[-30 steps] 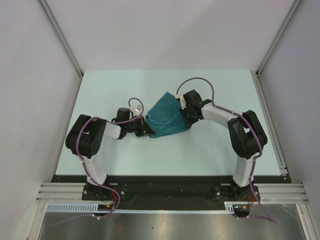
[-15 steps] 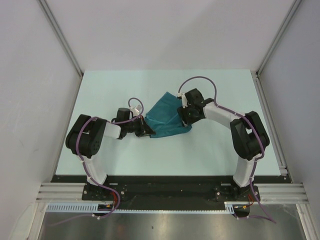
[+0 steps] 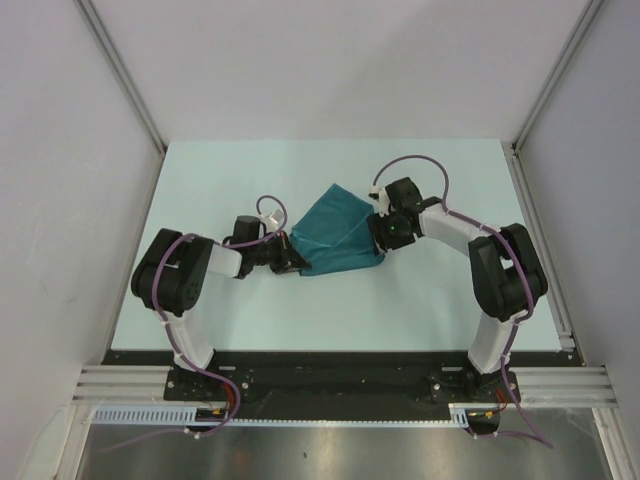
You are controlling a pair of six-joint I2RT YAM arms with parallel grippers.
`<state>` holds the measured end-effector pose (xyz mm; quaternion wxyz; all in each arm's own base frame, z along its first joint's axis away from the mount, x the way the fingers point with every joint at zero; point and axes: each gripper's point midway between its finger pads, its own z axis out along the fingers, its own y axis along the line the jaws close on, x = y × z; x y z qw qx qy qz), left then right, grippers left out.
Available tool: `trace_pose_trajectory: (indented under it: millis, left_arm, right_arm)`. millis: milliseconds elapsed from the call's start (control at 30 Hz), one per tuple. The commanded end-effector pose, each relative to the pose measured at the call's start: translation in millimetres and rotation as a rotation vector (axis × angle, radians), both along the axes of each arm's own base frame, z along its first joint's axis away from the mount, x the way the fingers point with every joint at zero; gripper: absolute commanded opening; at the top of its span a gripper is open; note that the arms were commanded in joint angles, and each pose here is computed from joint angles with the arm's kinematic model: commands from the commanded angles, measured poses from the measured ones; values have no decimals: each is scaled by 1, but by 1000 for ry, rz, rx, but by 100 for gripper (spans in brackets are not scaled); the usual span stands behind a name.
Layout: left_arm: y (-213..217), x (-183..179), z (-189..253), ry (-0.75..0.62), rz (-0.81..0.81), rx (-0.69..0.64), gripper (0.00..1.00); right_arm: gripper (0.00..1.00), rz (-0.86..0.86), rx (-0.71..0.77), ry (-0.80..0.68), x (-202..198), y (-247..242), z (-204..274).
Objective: Fold the napkin, place the utensils inside, and roll it up
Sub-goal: Roll the napkin with the utensil
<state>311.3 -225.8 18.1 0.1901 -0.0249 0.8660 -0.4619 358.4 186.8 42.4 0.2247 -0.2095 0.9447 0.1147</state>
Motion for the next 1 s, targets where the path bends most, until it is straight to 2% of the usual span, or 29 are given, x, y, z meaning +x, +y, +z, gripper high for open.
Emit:
trace_pose_trajectory:
  millis: [0,233,500,600,733,767,800,833,900,933,967]
  left_arm:
    - [9,5,-9,14,43,47,0]
    - [8,8,-4,5,45,42,0]
    - [7,13,4,-12,57,31,0]
    - [6,15,9,-21,62,26,0]
    - [7,18,12,-30,70,29,0]
    - [7,19,13,-32,71,31,0]
    - [7,20,13,-32,73,34,2]
    - [7,20,15,-34,74,37,10]
    - [8,19,17,-39,72,40,19]
    - [9,20,21,-53,73,43,30]
    - [9,19,23,-57,75,47,34]
  right_arm:
    - [58,-15,99,26,1,1,8]
    - [43,-23,169,40,7,8,5]
    - [33,-17,179,101,6,11,-8]
    - [26,-17,179,120,5,10,-13]
    - [8,-23,180,135,6,10,-16]
    - [7,-23,179,140,6,10,-17]
    - [7,-27,173,147,6,9,-17]
    - [7,-27,166,149,6,8,-18]
    - [6,-26,155,159,5,7,-20]
    - [5,-28,150,157,6,6,-19]
    - [4,-27,147,158,6,6,-19]
